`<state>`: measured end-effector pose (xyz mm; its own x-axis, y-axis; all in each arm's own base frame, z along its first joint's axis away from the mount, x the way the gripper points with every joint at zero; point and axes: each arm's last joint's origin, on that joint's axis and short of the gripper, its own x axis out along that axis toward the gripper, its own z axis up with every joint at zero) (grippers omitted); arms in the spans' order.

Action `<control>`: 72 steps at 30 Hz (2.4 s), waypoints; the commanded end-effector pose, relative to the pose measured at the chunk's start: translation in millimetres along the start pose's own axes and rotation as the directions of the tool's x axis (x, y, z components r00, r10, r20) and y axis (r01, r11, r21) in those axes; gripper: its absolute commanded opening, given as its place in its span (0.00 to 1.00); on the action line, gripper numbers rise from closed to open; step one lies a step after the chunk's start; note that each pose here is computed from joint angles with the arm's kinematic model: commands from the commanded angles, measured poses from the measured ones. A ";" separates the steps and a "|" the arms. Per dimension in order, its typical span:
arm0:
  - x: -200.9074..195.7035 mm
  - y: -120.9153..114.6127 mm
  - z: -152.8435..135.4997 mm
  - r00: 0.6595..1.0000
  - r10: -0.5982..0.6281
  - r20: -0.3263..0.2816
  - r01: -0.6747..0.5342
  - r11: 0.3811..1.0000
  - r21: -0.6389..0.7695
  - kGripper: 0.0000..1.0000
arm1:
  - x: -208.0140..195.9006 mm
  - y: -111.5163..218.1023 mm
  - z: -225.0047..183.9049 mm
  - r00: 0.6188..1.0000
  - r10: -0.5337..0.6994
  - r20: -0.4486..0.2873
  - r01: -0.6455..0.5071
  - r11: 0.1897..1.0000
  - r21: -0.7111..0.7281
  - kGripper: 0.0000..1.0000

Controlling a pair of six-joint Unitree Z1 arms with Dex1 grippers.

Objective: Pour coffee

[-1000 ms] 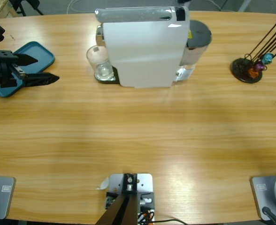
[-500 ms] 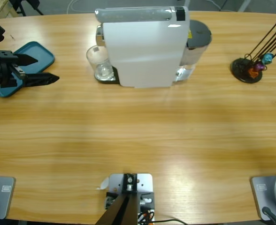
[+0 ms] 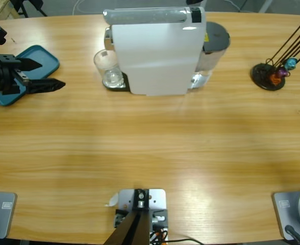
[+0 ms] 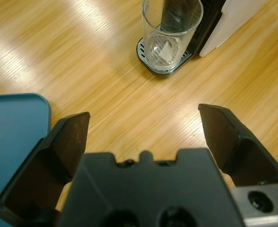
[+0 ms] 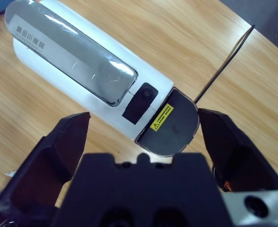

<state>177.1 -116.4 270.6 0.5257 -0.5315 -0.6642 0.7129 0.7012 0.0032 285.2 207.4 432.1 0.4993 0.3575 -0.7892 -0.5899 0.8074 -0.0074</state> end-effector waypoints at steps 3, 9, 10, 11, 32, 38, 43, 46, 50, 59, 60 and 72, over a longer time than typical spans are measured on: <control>10.0 -1.5 -11.7 0.999 -0.003 -0.053 0.003 1.000 -0.008 1.00 | -8.1 6.1 -4.7 1.000 0.021 0.001 -0.021 1.000 -0.003 1.00; 8.5 -1.8 -11.4 0.999 -0.003 -0.047 0.003 1.000 -0.009 1.00 | -1.0 5.9 4.6 1.000 0.013 0.011 -0.013 1.000 -0.007 1.00; 8.1 -1.9 -11.8 0.999 -0.004 -0.048 0.004 1.000 -0.009 1.00 | 1.4 5.8 5.6 1.000 0.011 0.006 -0.011 1.000 -0.007 1.00; 8.3 -2.0 -12.0 0.999 -0.005 -0.048 0.005 1.000 -0.009 1.00 | 2.7 5.7 6.5 1.000 0.007 0.003 -0.007 1.000 -0.007 1.00; 3.4 -11.7 -12.5 0.999 -0.040 -0.036 0.041 0.999 0.023 1.00 | -69.0 33.9 -109.8 0.960 0.209 0.184 -0.196 0.977 -0.089 1.00; -12.5 -16.6 -12.3 0.999 -0.047 0.013 0.046 0.998 0.042 1.00 | -58.8 31.9 -164.6 0.949 0.245 0.199 -0.224 0.967 -0.121 1.00; -17.6 -17.0 -9.3 0.999 -0.049 0.012 0.048 0.998 0.041 1.00 | -49.2 19.7 -225.7 0.950 0.218 0.225 -0.196 0.974 -0.114 1.00; -20.7 -17.7 -10.9 0.999 -0.049 0.009 0.049 0.998 0.039 1.00 | -47.6 14.4 -244.6 0.957 0.194 0.218 -0.175 0.979 -0.102 1.00; -18.4 -17.1 -10.3 0.999 -0.047 0.003 0.047 0.998 0.037 1.00 | -46.7 13.0 -258.3 0.956 0.182 0.228 -0.161 0.981 -0.105 1.00; -15.7 -16.6 -10.0 0.999 -0.046 0.001 0.046 0.998 0.033 1.00 | -40.8 13.4 -271.0 0.954 0.190 0.231 -0.176 0.981 -0.081 1.00; -15.7 -16.9 -11.7 0.999 -0.048 -0.002 0.048 0.998 0.031 1.00 | -38.4 13.7 -270.2 0.956 0.193 0.219 -0.180 0.980 -0.079 1.00; -13.0 -17.2 -7.3 0.999 -0.053 0.005 0.052 0.998 0.027 1.00 | -34.5 13.3 -271.5 0.961 0.187 0.206 -0.177 0.982 -0.064 1.00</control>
<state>154.8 -115.5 278.5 0.5090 -0.5687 -0.6462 0.7448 0.6673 -0.0006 88.5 79.7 305.0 0.5203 0.6012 -0.6065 -0.7190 0.6916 0.0686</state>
